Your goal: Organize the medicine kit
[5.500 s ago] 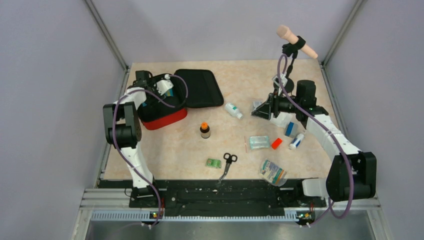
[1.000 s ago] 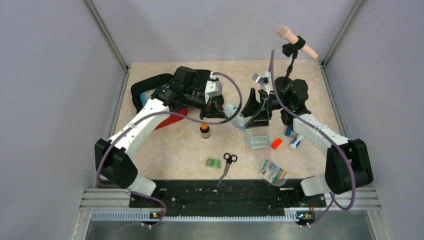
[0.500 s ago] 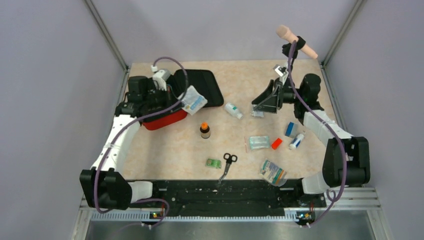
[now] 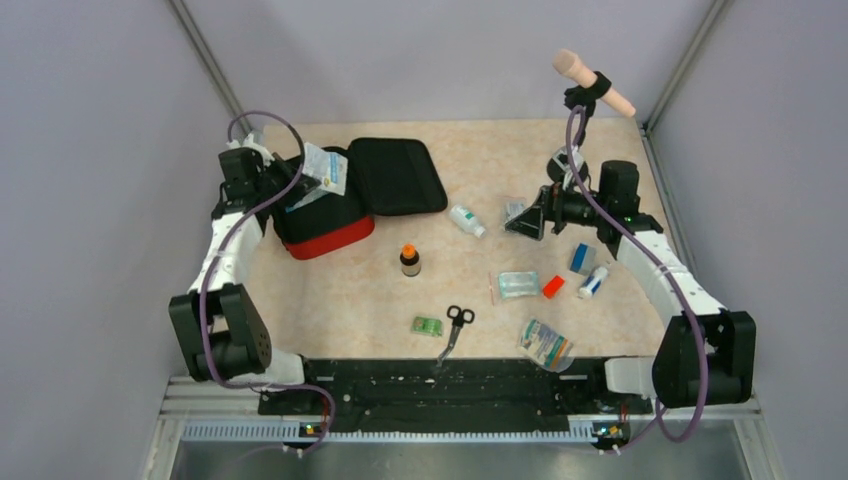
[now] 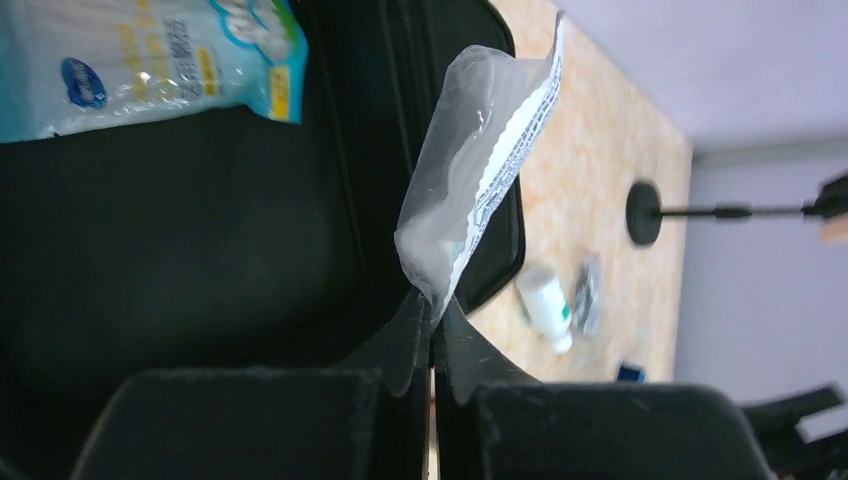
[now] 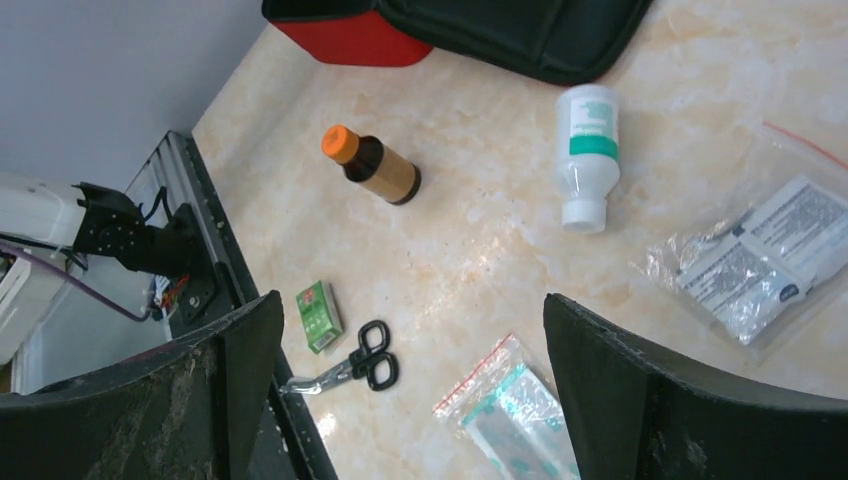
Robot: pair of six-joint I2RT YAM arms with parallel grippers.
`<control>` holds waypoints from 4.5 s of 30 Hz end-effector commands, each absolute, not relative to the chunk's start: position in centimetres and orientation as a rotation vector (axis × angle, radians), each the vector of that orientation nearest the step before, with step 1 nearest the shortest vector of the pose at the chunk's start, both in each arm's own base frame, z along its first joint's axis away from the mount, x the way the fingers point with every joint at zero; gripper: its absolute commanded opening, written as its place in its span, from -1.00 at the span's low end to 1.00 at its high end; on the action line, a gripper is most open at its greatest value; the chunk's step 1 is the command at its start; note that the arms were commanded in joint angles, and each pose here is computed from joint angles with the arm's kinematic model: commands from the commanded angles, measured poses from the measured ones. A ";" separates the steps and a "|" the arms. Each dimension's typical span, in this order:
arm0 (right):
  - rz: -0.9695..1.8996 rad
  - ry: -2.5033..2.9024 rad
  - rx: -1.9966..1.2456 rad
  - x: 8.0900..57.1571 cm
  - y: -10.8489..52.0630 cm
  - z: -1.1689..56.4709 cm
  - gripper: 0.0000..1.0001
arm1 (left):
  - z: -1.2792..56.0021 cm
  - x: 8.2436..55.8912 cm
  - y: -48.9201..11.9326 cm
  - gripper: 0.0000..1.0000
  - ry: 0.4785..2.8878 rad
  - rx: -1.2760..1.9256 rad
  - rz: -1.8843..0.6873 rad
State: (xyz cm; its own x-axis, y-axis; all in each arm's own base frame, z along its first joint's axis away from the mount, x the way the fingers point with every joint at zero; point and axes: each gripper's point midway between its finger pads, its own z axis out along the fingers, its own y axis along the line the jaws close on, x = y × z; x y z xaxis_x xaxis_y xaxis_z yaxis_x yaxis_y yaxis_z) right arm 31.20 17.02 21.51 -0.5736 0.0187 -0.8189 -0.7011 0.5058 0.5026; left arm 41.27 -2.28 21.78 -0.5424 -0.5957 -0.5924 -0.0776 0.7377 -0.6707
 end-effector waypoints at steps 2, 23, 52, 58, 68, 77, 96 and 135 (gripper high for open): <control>1.047 1.901 -0.574 31.1 16.5 22.1 0.98 | 21.9 46.2 1.2 -1.00 1.899 -0.791 -0.852; 1.010 1.922 -0.548 31.7 16.1 21.4 0.97 | 13.2 52.5 7.1 -1.00 1.926 -1.180 -0.915; 1.021 1.922 -0.560 31.3 16.2 20.9 0.97 | 10.0 50.8 6.9 -0.26 1.849 -1.443 -0.989; 1.021 1.927 -0.557 31.3 16.2 20.9 0.97 | 10.0 50.7 7.0 0.02 1.857 -1.459 -0.992; 1.046 1.922 -0.564 31.1 16.4 21.2 0.98 | 13.8 50.8 5.7 0.97 1.821 -1.419 -1.144; 1.089 1.876 -0.633 30.4 16.9 21.7 0.97 | 14.8 48.6 5.4 0.97 1.950 -1.427 -1.050; 0.850 1.919 -0.759 30.7 14.9 19.5 0.98 | 27.1 43.6 -1.4 0.98 2.035 -0.123 -0.832; 0.245 1.912 -1.836 23.6 14.2 2.5 0.04 | 21.4 30.5 -9.8 0.87 2.060 0.477 -0.827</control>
